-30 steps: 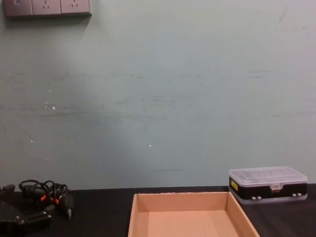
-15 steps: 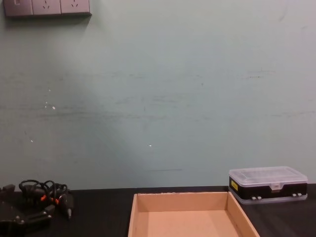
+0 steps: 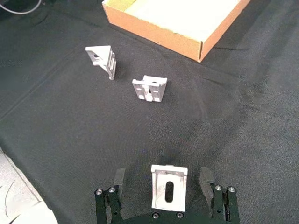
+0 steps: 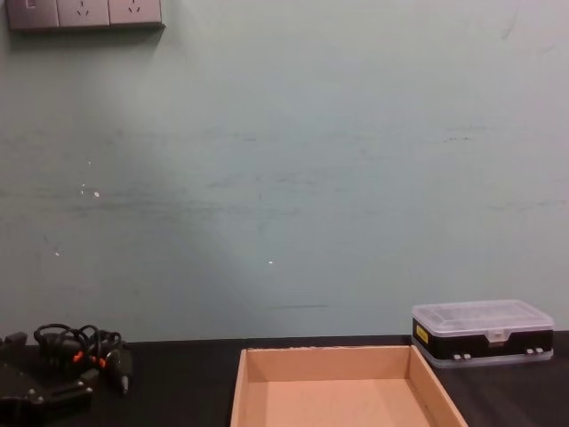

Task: Use one hand to pick up the angle iron from the table and place it into the box.

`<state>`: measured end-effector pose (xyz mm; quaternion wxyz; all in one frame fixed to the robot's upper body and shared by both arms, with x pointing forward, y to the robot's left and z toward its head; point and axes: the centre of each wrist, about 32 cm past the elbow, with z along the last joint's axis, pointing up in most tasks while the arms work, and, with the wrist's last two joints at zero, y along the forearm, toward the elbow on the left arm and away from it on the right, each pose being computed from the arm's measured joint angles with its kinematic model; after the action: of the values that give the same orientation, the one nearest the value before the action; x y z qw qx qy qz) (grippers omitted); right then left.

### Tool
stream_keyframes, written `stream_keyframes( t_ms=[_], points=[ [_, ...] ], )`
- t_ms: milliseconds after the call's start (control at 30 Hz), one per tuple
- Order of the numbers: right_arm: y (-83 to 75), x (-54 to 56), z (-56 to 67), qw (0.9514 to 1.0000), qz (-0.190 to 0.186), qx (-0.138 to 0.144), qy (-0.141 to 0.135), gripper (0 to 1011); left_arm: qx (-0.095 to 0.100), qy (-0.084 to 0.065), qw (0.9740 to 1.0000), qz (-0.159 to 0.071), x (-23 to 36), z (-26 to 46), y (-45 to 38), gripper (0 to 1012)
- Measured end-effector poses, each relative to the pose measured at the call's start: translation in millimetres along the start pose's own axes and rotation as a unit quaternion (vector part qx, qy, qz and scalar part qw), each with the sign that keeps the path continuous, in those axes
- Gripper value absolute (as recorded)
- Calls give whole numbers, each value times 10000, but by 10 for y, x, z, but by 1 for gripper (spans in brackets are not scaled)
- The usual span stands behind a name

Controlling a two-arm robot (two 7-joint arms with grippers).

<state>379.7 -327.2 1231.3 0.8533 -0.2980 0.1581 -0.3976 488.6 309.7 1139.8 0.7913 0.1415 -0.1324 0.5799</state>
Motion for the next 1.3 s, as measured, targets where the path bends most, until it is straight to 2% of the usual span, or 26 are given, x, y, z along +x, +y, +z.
stream_keyframes(
  t_ms=[733, 1100, 1300],
  points=[
    [144, 20, -38, 9999, -40, -15, -120, 1002, 0, 0, 10000, 0, 0, 0, 0, 1000],
    [164, 18, -48, 9997, -97, -18, -221, 1002, 0, 0, 10000, 0, 0, 0, 0, 1000],
    [177, 20, -60, 9996, -117, -35, -271, 876, 0, 0, 10000, 0, 0, 0, 0, 1000]
  ],
)
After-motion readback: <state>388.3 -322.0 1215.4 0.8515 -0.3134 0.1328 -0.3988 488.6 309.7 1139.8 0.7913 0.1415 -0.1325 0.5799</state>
